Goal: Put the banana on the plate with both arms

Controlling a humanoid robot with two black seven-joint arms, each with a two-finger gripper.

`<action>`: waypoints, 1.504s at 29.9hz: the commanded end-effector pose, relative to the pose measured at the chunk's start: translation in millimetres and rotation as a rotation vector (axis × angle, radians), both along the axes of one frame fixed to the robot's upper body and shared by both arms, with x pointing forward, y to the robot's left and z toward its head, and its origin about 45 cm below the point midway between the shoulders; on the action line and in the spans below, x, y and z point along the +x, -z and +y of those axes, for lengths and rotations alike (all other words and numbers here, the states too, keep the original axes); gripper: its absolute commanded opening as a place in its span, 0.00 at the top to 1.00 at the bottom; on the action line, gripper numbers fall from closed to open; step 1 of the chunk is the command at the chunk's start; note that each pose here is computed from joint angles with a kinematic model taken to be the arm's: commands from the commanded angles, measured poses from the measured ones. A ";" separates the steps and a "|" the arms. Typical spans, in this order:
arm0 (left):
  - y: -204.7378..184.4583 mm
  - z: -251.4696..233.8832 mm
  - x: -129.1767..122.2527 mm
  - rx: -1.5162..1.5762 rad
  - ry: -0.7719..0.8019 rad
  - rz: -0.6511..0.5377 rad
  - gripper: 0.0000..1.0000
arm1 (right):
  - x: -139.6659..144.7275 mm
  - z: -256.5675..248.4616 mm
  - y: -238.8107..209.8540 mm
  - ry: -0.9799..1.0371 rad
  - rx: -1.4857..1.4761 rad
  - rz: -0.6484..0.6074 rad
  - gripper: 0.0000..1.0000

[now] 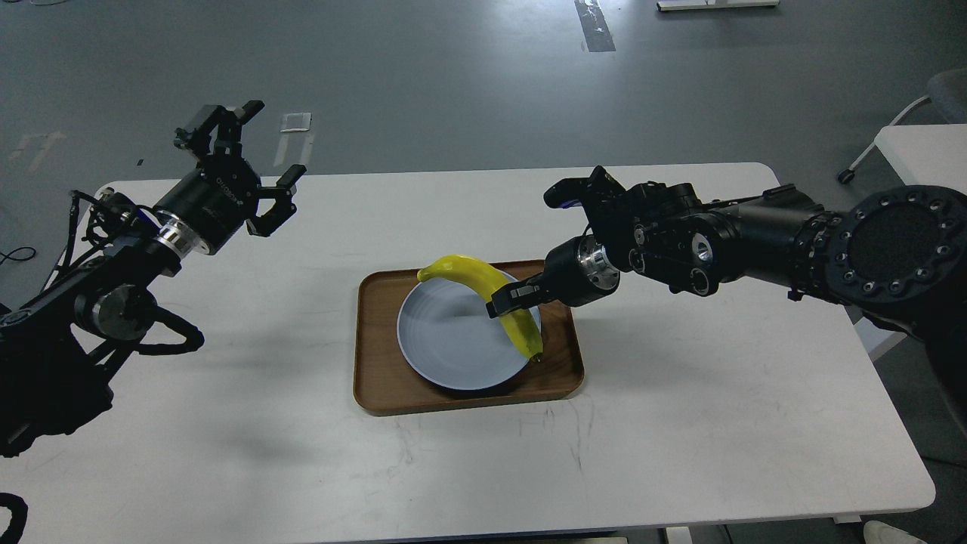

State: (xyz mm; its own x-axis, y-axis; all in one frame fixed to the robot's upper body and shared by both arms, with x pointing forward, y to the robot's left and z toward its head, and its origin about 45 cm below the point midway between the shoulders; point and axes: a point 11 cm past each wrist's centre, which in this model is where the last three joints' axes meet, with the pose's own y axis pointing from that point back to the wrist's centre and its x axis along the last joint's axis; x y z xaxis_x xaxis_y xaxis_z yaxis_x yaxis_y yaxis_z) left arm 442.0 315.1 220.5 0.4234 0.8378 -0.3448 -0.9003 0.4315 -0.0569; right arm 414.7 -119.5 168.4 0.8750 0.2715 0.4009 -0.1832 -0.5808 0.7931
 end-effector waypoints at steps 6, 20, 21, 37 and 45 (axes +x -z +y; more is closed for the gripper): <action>-0.5 4.1 -0.5 0.007 -0.006 0.000 0.00 | -1.1 1.0 1.8 0.006 0.011 0.006 0.30; -2.4 12.3 -1.1 0.019 -0.017 -0.002 0.00 | 44.6 -31.8 -70.4 0.233 0.297 -0.091 0.01; -2.7 13.0 -1.2 0.020 -0.018 -0.003 0.00 | 49.4 -50.6 -76.7 0.313 0.381 -0.088 0.01; 13.6 -8.8 -5.4 -0.042 -0.003 0.020 0.00 | 13.5 -201.3 -9.4 1.143 1.176 0.127 0.01; 33.9 -19.9 -13.8 -0.065 0.003 0.061 0.00 | 2.7 -215.5 3.0 1.194 1.176 0.140 0.00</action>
State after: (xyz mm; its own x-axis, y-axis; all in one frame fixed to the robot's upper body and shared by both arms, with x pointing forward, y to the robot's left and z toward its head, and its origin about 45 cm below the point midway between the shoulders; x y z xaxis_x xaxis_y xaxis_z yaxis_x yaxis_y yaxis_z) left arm 430.4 297.7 192.3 0.4073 0.8137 -0.4148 -0.9013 0.4314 -0.0386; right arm 418.5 -331.4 165.6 0.4106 -0.8911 -0.1933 -0.8937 -0.4354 0.1087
